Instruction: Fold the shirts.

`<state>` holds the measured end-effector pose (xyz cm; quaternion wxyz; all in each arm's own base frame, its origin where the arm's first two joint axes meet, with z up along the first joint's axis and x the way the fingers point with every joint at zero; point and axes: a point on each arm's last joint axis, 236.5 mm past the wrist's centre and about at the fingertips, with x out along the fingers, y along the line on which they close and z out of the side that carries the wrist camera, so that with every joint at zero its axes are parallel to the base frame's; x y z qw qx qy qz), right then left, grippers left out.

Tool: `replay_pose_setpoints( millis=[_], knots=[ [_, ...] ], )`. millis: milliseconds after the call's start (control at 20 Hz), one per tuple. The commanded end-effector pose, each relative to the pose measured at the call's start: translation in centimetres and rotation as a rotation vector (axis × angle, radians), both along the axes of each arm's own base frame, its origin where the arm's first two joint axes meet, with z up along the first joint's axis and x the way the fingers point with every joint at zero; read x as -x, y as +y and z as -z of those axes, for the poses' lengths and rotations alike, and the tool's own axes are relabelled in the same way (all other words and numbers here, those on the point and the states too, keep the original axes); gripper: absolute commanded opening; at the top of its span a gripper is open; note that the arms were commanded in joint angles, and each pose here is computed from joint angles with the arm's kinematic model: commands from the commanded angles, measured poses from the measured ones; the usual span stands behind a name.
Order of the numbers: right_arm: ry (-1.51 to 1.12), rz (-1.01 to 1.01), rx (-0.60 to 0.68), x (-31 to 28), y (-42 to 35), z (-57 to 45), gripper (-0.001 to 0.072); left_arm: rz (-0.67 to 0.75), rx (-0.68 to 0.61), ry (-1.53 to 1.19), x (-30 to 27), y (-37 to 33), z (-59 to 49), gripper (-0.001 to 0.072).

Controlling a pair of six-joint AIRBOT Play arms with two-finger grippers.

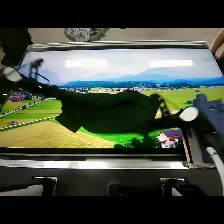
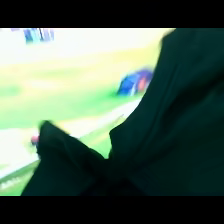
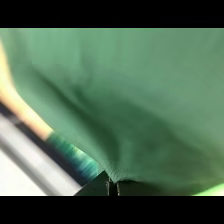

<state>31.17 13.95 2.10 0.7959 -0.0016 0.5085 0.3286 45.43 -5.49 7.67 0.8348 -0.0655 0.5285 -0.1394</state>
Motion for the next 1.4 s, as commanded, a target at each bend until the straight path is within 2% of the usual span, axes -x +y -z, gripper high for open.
replay_pose_setpoints(
  millis=[0, 100, 200, 250, 350, 550, 750, 850, 950, 1150, 1350],
  knots=[
    [-0.745, 0.094, 0.362, -6.8, -7.8, -22.7, 0.0047, -0.143, 0.081, -0.533, -0.1, 1.2, -19.2, 0.0025],
    [-1.182, 0.309, 0.457, -3.0, -12.0, -39.9, 0.0046, -0.267, 0.120, -0.863, 5.1, 3.5, -32.1, 0.0025],
    [-1.407, 0.456, 0.444, 4.0, -14.2, -49.4, 0.0046, -0.401, 0.135, -1.108, 12.7, 6.0, -40.8, 0.0025],
    [-1.446, 0.479, 0.421, 6.6, -14.4, -51.2, 0.0046, -0.446, 0.145, -1.175, 16.2, 6.6, -42.9, 0.0025],
    [-1.425, 0.491, 0.400, 8.9, -14.6, -51.0, 0.0047, -0.435, 0.148, -1.231, 20.6, 5.6, -44.5, 0.0025],
    [-1.273, 0.466, 0.424, 8.0, -14.8, -47.5, 0.0047, -0.440, 0.097, -1.272, 24.2, 5.6, -45.2, 0.0025],
    [-1.052, 0.394, 0.492, 3.4, -14.7, -41.8, 0.0045, -0.458, -0.023, -1.072, 21.2, 7.3, -39.9, 0.0025],
    [-0.815, 0.300, 0.558, -1.3, -14.4, -34.8, 0.0048, -0.442, -0.055, -0.873, 17.3, 8.0, -33.9, 0.0025],
    [-0.567, 0.208, 0.562, -6.6, -13.3, -25.9, 0.0048, -0.426, -0.081, -0.677, 12.7, 8.9, -26.4, 0.0025],
    [-0.235, 0.112, 0.462, -15.4, -9.7, -8.4, 0.0049, -0.420, -0.065, -0.218, 5.6, 10.0, -5.7, 0.0026],
    [-0.070, 0.241, 0.286, -19.6, -6.7, 1.3, 0.0048, -0.433, 0.042, 0.067, 2.4, 8.6, 7.5, 0.0028]
  ],
)
